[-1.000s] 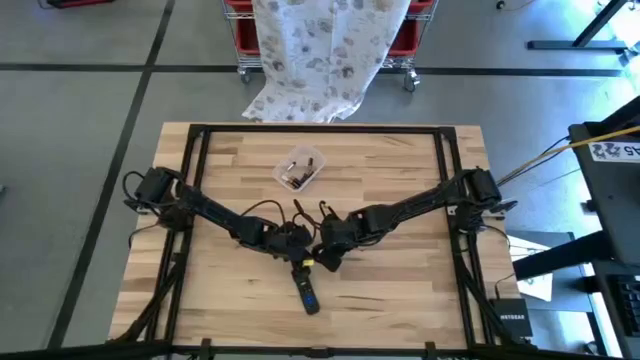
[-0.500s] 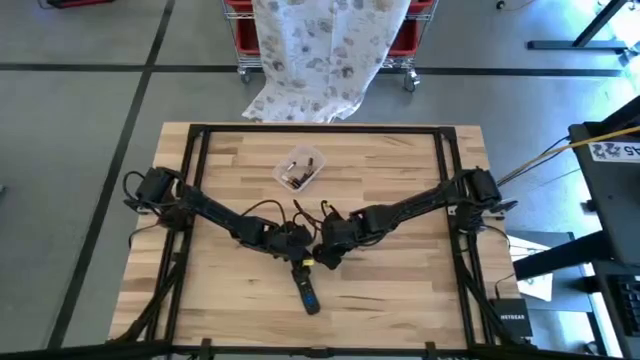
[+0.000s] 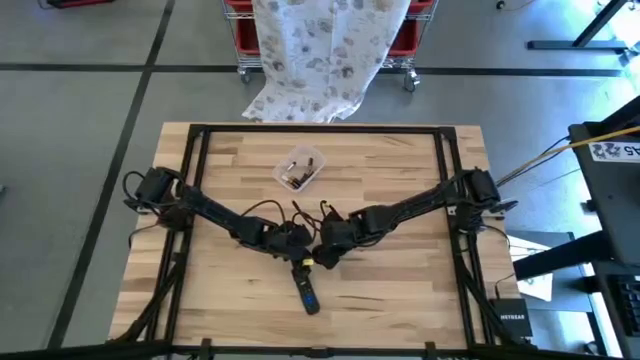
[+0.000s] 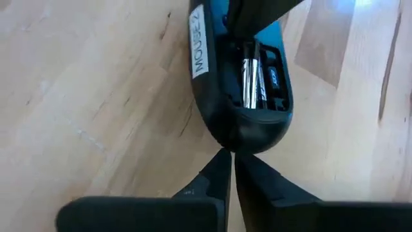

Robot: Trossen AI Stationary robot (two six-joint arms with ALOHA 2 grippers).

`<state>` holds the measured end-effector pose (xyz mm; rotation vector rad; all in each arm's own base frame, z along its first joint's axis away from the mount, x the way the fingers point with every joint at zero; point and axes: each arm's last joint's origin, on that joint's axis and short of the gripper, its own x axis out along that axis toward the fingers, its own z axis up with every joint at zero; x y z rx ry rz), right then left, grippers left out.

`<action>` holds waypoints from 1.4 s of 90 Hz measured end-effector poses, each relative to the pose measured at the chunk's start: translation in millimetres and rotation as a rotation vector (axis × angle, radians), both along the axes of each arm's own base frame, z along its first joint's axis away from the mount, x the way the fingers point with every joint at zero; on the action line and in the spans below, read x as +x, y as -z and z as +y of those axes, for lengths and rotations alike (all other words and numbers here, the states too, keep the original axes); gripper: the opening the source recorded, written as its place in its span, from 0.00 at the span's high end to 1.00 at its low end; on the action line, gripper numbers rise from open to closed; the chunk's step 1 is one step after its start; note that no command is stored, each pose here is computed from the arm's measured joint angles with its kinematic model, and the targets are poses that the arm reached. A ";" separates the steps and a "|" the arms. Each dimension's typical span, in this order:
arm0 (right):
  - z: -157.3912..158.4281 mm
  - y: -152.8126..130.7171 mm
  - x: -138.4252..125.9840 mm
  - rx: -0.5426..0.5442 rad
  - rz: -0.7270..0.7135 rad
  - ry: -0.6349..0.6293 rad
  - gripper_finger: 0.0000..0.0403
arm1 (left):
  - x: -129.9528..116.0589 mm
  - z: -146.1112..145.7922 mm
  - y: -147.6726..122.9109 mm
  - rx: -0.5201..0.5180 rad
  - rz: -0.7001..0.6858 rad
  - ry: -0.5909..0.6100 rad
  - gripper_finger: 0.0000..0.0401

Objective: Insert battery
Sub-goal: Insert the silver battery into the mouse

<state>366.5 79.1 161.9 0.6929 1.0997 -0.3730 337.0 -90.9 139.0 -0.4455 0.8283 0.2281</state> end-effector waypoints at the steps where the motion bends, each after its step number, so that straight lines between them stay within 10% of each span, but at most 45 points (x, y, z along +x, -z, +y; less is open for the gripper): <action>1: 0.0 0.0 0.0 0.000 0.000 0.000 1.00 | 0.0 0.0 0.0 0.001 0.000 -0.001 0.99; 126: 0.3 -5.4 -3.6 0.007 0.035 -0.062 1.00 | 0.2 1.1 0.3 -0.036 0.007 -0.015 0.99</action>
